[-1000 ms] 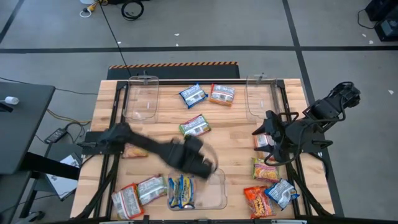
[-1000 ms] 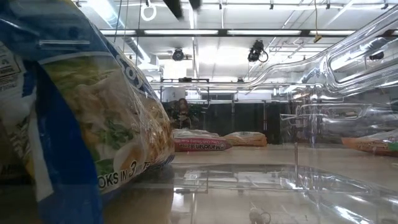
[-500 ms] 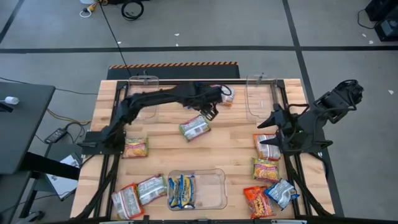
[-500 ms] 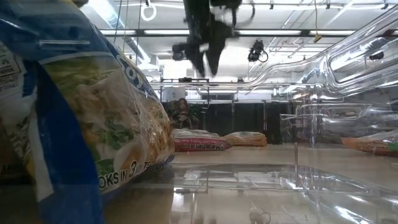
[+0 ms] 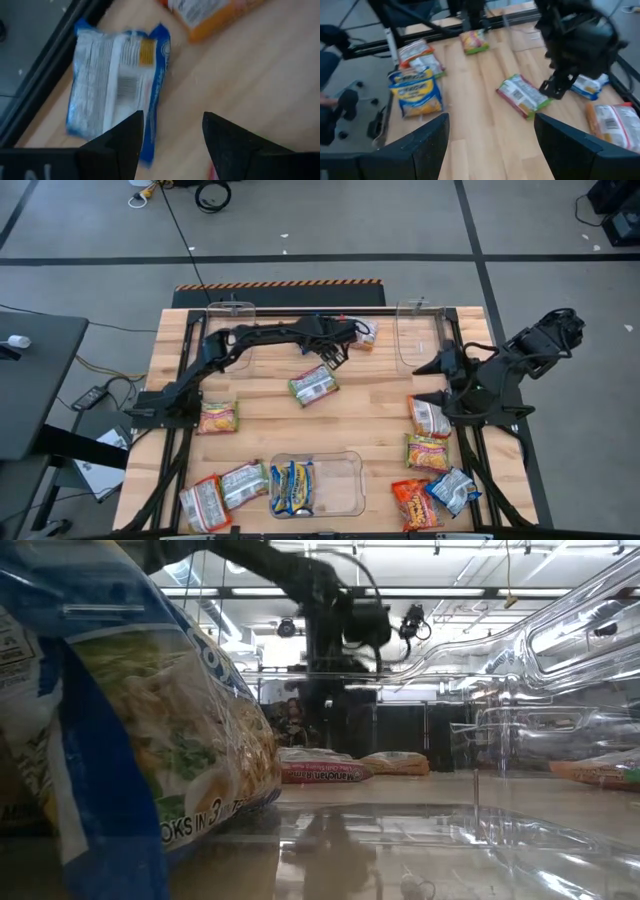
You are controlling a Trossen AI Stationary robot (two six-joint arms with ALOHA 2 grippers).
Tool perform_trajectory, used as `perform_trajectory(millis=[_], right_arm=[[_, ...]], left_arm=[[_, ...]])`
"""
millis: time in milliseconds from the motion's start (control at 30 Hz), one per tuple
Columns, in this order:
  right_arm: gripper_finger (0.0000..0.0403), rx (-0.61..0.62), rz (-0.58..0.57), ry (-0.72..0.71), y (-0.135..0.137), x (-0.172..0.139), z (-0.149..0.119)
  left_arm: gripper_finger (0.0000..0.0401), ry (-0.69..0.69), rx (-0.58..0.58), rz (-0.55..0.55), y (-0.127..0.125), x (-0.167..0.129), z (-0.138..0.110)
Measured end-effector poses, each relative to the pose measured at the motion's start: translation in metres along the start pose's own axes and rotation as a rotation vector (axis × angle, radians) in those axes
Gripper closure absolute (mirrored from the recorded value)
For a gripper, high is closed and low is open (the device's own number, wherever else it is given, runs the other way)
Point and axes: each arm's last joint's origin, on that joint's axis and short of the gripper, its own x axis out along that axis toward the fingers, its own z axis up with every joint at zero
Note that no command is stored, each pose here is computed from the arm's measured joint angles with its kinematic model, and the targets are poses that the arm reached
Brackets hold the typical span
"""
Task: Sort Maruchan noodles
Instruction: Put the blue noodle pack into the bottom transparent bin
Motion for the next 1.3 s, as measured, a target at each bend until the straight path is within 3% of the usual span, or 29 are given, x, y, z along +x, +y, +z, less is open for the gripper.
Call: perform_trajectory(millis=[133, 233, 500, 700, 867, 1067, 1300], right_arm=[[0.0108, 0.026, -0.044, -0.007, -0.001, 0.006, 0.002], [0.0108, 0.052, -0.079, -0.011, -0.004, 0.011, 0.005], [0.0108, 0.128, -0.133, 0.002, -0.006, 0.025, 0.009], [0.0108, 0.138, -0.137, 0.010, -0.001, 0.035, 0.012], [0.0108, 0.131, -0.144, 0.021, 0.002, 0.042, 0.012], [0.0108, 0.127, -0.152, 0.025, 0.004, 0.044, 0.012], [0.0108, 0.127, -0.164, 0.022, 0.001, 0.045, 0.013]], left_arm=[[0.0193, -0.014, 0.080, 0.091, -0.003, 0.016, -0.010], [0.0193, 0.023, 0.151, 0.097, -0.004, 0.023, -0.018], [0.0193, 0.100, 0.170, 0.137, 0.007, 0.053, -0.039], [0.0201, 0.113, 0.210, 0.147, 0.010, 0.057, -0.043], [0.0256, 0.115, 0.278, 0.133, 0.009, 0.058, -0.042], [0.0383, 0.129, 0.311, 0.108, 0.009, 0.059, -0.044], [0.0396, 0.193, 0.332, 0.039, 0.006, 0.035, -0.041]])
